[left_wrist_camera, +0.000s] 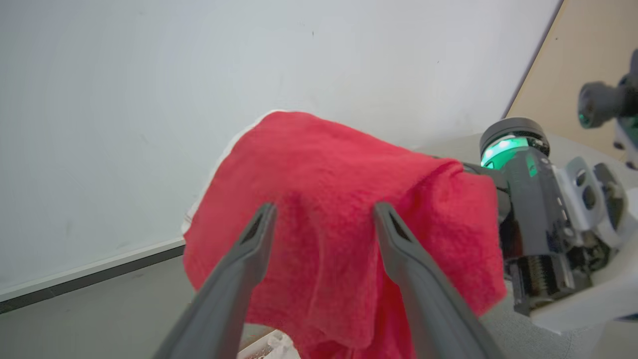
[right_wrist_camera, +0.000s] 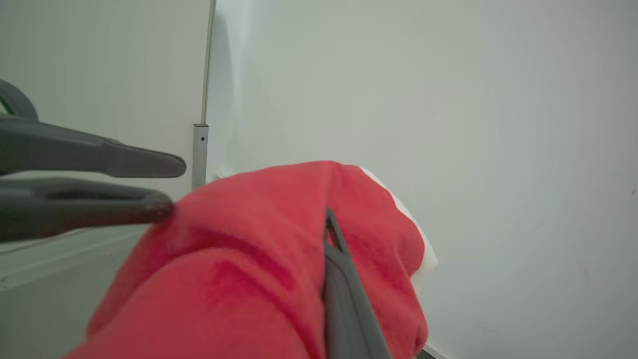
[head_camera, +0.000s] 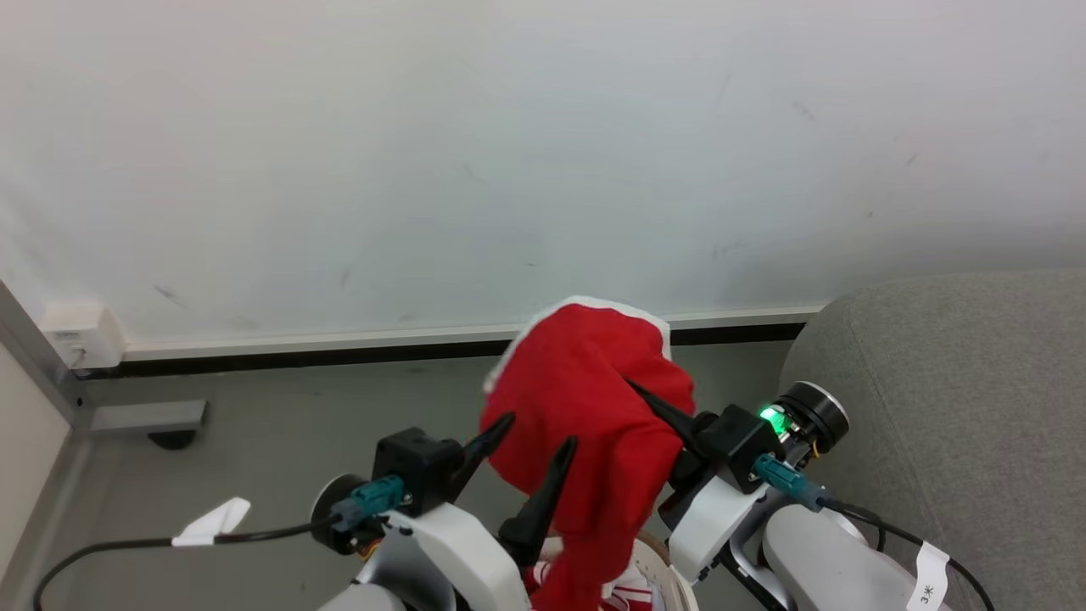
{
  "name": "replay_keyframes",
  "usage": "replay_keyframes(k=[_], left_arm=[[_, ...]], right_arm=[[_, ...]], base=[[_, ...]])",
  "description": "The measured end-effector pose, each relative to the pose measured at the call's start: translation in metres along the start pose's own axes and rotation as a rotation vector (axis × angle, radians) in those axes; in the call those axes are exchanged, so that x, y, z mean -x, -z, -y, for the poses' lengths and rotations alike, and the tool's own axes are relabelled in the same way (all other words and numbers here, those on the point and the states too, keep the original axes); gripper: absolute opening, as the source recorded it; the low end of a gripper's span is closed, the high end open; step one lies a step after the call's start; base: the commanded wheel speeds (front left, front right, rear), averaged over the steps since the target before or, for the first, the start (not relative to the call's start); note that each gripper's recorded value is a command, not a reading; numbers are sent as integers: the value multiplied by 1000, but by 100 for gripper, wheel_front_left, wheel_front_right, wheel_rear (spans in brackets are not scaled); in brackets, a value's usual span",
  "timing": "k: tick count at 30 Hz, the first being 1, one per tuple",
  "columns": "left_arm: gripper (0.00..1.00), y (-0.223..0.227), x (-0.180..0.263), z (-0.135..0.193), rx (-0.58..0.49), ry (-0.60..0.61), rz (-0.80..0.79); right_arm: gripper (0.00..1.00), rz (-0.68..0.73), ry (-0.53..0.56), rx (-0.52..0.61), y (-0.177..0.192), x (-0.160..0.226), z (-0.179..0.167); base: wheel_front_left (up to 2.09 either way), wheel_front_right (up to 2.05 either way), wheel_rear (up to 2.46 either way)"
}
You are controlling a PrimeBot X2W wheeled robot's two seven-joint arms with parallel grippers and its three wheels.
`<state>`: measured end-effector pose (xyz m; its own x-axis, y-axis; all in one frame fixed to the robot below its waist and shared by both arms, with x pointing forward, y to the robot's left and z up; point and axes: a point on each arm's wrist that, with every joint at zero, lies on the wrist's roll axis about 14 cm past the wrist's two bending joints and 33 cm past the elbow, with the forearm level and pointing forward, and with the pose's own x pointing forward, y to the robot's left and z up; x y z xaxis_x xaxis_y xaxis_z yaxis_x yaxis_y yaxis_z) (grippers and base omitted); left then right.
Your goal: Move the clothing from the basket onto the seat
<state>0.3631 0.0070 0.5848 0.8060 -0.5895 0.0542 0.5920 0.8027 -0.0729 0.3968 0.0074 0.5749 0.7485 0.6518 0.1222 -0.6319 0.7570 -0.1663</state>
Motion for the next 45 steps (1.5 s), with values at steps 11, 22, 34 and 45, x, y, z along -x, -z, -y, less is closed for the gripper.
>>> replay_keyframes(k=[11, 22, 34, 45], left_arm=[[100, 1, -1, 0, -7, 2, 4], [100, 3, -6, 8, -6, 29, 4], [100, 9, -27, 39, 8, 137, 2], [100, 16, -49, 95, 40, 314, -5]], right_arm=[[0, 27, 69, -4, -8, 7, 24], [0, 48, 153, 3, -15, 21, 52], [0, 46, 314, 36, -19, 66, 102], [0, 28, 579, 79, -25, 156, 170]], base=[[0, 0, 0], [0, 0, 0], [0, 0, 0], [0, 0, 0]])
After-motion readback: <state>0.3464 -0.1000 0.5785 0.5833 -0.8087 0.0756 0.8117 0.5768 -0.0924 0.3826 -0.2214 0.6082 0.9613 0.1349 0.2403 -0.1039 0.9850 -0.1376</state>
